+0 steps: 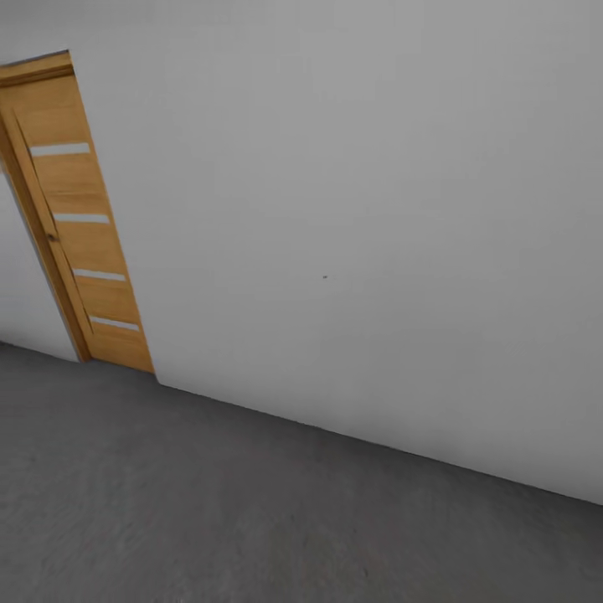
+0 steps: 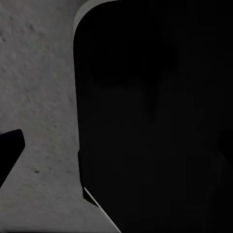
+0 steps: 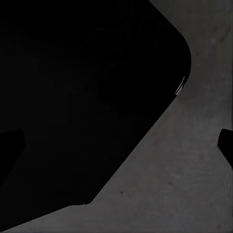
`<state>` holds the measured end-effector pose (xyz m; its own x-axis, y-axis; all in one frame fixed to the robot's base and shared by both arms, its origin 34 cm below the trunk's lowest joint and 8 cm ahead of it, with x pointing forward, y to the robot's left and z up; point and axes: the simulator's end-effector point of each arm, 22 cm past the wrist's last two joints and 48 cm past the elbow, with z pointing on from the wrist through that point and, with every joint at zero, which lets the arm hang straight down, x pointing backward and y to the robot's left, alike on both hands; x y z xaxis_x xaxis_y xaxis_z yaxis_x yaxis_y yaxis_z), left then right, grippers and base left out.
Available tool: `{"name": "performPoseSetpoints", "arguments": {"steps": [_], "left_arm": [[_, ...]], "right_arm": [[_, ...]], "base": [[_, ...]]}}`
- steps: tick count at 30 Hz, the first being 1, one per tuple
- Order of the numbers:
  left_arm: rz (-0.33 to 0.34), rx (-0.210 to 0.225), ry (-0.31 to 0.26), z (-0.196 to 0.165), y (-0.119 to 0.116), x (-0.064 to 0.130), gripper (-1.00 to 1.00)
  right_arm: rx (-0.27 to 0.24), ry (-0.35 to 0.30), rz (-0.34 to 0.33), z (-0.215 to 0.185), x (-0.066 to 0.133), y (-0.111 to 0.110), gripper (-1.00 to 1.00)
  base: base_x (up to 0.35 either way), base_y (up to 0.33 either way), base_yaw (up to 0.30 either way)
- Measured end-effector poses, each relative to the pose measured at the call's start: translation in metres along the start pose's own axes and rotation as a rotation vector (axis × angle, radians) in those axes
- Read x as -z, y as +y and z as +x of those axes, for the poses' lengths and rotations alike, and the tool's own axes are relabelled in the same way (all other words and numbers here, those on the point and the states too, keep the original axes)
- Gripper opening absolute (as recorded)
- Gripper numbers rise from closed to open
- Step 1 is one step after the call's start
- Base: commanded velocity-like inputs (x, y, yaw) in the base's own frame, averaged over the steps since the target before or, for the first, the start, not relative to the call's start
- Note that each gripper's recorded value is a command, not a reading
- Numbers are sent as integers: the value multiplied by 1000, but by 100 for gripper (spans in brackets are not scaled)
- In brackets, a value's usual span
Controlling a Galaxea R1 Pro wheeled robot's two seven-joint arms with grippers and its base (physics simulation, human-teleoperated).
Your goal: Move the two storage containers from the living room to the garage. In the garage, place one container on the floor and stack the other container on top of it (either order is fine).
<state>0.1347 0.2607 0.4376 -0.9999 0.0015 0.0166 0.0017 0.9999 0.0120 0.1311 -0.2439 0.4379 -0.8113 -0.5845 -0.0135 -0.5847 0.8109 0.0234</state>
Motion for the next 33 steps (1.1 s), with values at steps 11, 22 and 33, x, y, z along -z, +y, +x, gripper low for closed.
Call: {"name": "performPoseSetpoints", "arguments": {"steps": [11,22,33], "left_arm": [[0,0,0,0,0,0,100],[0,0,0,0,0,0,100],[1,8,0,0,-1,0,100]], "right_arm": [[0,0,0,0,0,0,100],[0,0,0,0,0,0,100],[0,0,1,0,0,-1,100]], "base": [[0,0,278],[0,0,278],[0,0,278]]}}
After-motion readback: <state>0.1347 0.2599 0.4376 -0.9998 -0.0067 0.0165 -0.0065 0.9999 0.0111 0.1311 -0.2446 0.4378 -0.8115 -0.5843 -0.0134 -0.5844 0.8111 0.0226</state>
